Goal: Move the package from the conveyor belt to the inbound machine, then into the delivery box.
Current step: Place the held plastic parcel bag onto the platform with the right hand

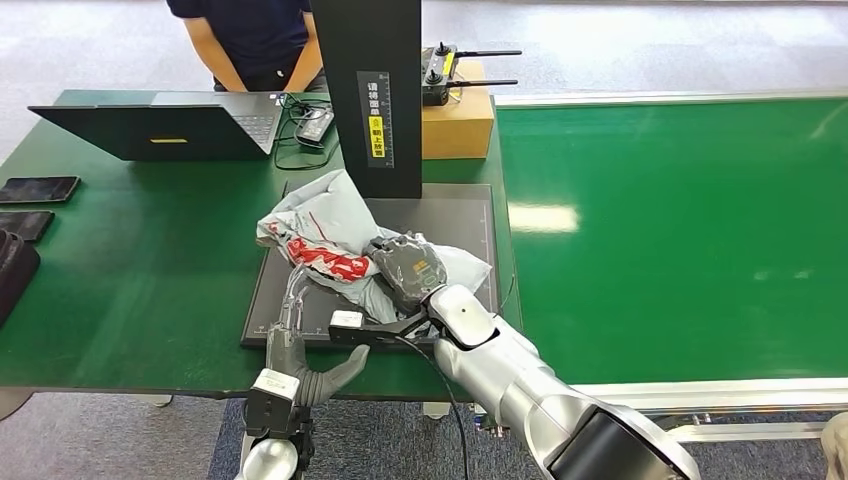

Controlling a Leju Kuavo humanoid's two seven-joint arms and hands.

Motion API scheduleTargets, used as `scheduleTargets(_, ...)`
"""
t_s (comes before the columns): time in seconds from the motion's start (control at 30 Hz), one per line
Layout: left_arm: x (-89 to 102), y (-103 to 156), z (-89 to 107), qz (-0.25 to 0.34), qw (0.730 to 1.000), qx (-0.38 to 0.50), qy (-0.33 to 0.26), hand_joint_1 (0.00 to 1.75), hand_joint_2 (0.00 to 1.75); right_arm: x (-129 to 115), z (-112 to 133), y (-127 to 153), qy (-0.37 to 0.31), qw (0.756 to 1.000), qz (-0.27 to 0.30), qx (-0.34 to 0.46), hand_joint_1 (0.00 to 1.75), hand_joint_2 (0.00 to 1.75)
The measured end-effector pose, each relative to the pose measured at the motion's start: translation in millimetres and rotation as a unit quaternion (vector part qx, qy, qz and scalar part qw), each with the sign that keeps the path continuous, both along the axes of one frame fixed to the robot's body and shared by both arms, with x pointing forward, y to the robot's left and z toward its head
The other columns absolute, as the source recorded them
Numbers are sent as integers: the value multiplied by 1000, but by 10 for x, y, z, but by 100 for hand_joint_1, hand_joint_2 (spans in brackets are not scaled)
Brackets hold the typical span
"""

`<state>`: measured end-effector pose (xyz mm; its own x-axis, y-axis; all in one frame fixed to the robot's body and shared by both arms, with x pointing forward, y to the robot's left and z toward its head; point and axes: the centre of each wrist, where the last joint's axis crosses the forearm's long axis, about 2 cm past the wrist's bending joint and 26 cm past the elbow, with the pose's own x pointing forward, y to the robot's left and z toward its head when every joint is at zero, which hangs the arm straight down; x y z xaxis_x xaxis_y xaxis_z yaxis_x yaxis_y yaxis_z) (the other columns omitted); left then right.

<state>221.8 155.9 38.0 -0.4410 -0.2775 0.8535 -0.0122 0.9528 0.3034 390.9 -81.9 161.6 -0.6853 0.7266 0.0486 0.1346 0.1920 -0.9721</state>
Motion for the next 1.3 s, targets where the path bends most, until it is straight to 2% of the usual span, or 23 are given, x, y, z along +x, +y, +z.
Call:
scheduleTargets(0.07, 1, 0, 1, -1, 1000, 0, 0, 0, 175, -4, -38, -19, 8, 1000, -11, -11, 162, 175)
scheduleTargets(0.1, 3, -1, 1, -1, 1000, 0, 0, 0, 175, -6, -53, -28, 11, 1000, -15, -15, 140, 175)
scheduleTargets(0.2, 8, -2, 5, -4, 1000, 0, 0, 0, 175, -8, -90, -53, 18, 999, -26, -27, 20, 175)
scheduleTargets(0.23, 9, -2, 5, -5, 1000, 0, 0, 0, 175, -8, -101, -61, 21, 999, -29, -28, 0, 175)
scheduleTargets(0.4, 13, -7, 9, -9, 1000, 0, -1, 0, 175, 4, -150, -126, 56, 998, -26, -16, 0, 175)
scheduleTargets(0.67, 13, -9, 8, -11, 1000, 1, -1, 0, 175, 37, -158, -220, 47, 998, -34, 23, 0, 175)
scheduleTargets(0.87, 6, -5, 3, -6, 1000, 2, -1, 0, 175, 32, -196, -318, 39, 990, -15, 134, 0, 175)
scheduleTargets(0.97, -4, -3, -8, -5, 1000, 3, 1, 0, 175, 11, -238, -372, 59, 970, -2, 235, 0, 175)
scheduleTargets(1.1, -16, -1, -19, -2, 1000, 7, 1, 0, 175, -71, -368, -459, 107, 930, -1, 351, 0, 175)
scheduleTargets(1.2, -31, 1, -28, 0, 1000, 10, 1, 0, 175, -228, -550, -526, 163, 889, -3, 428, 0, 175)
scheduleTargets(1.3, -53, 6, -42, 0, 1000, 14, 2, 0, 175, -441, -722, -583, 189, 857, -8, 479, 0, 175)
